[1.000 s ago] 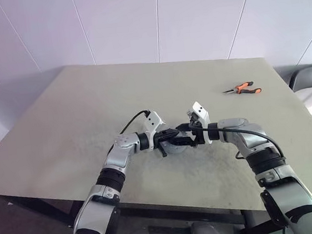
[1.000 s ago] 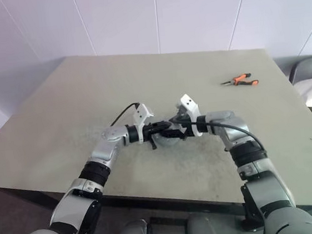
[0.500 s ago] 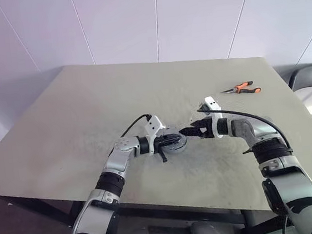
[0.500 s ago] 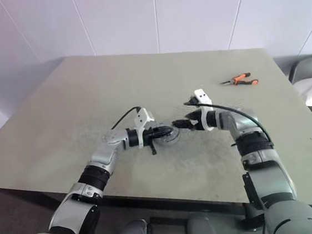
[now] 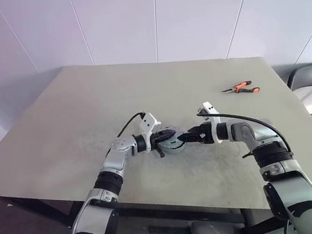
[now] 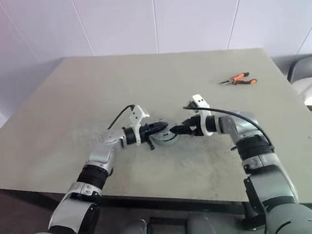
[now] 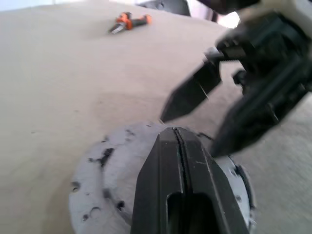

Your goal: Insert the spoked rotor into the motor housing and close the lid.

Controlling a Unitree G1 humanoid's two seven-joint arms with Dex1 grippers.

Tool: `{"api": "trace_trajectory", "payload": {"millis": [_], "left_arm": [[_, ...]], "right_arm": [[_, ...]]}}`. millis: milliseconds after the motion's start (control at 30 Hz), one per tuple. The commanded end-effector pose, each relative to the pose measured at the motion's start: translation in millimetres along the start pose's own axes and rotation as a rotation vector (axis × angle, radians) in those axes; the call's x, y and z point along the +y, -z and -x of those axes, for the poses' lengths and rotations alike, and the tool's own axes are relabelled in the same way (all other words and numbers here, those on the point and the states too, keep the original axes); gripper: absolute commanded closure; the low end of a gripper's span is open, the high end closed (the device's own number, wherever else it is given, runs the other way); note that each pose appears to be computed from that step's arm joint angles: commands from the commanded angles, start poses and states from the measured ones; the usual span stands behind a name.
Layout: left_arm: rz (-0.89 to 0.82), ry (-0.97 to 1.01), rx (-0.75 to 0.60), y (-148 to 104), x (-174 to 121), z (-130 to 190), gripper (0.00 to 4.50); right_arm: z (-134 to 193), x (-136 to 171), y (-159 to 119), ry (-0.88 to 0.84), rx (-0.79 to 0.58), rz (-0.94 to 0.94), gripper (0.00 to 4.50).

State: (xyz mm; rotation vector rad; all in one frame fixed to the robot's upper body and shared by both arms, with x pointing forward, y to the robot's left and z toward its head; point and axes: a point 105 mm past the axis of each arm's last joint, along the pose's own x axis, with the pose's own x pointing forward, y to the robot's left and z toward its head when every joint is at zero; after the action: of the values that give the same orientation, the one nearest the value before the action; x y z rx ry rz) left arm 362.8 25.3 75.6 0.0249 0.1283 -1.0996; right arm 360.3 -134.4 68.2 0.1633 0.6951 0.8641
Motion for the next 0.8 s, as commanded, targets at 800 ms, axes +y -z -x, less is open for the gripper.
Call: {"api": "trace_trajectory", "payload": {"millis": [800], "left_arm": [[-0.051, -0.169, -0.146, -30, 26, 65, 4.50]], "right_arm": [[-13, 59, -42, -0.080, -0.202, 0.540, 0.05]]}}
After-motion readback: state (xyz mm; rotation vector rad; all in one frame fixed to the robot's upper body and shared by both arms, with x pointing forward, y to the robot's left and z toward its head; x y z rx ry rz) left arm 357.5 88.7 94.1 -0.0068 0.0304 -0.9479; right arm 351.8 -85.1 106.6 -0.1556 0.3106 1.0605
